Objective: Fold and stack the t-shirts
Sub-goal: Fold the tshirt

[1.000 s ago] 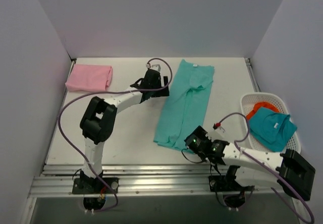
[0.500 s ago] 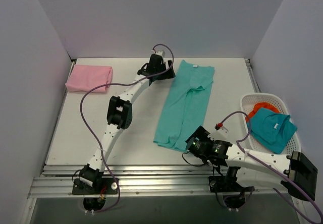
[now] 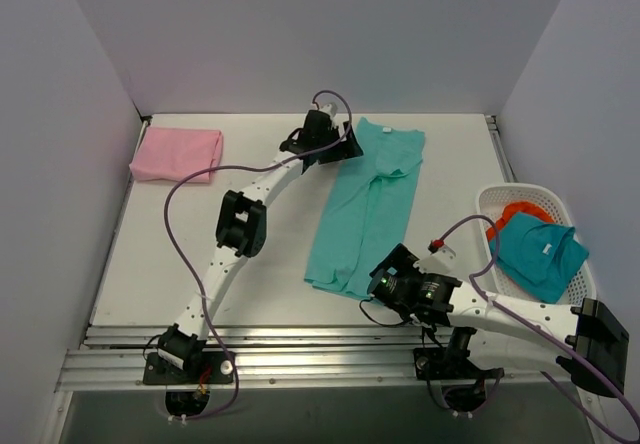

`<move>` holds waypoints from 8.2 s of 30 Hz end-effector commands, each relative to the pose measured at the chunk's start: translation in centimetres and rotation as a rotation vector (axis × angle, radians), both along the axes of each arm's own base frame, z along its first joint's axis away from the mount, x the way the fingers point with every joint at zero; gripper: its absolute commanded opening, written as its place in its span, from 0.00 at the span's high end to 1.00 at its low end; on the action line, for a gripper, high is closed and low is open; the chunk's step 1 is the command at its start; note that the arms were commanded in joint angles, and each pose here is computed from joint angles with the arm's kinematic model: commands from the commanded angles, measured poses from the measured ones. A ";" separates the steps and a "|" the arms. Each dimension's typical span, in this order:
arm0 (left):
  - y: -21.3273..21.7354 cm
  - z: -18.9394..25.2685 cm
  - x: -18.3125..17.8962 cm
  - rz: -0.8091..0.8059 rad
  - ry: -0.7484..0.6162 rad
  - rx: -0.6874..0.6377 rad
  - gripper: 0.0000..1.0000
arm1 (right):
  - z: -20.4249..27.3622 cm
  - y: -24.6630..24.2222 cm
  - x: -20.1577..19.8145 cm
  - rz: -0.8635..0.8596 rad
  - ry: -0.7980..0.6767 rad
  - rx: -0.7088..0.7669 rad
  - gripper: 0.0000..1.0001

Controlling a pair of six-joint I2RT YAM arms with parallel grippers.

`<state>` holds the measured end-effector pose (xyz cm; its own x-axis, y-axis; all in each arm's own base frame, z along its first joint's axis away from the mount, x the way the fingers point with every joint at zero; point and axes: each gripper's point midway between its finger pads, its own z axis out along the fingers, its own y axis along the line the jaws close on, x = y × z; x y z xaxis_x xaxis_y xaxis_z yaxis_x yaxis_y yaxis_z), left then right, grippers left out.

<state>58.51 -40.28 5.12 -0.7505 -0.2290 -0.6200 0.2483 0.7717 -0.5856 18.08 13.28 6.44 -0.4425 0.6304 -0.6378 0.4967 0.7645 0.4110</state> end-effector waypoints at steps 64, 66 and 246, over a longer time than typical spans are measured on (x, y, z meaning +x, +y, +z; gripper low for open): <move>21.2 2.1 -23.4 0.410 0.149 0.238 0.06 | 1.3 4.4 3.0 0.241 -0.183 0.004 0.11; 20.6 0.7 -26.4 0.407 0.160 0.244 0.06 | 0.4 4.1 2.7 0.250 -0.163 -0.016 0.11; 23.5 3.9 -2.7 0.280 0.120 0.171 0.06 | 1.1 24.4 31.9 0.540 -0.226 -0.053 0.49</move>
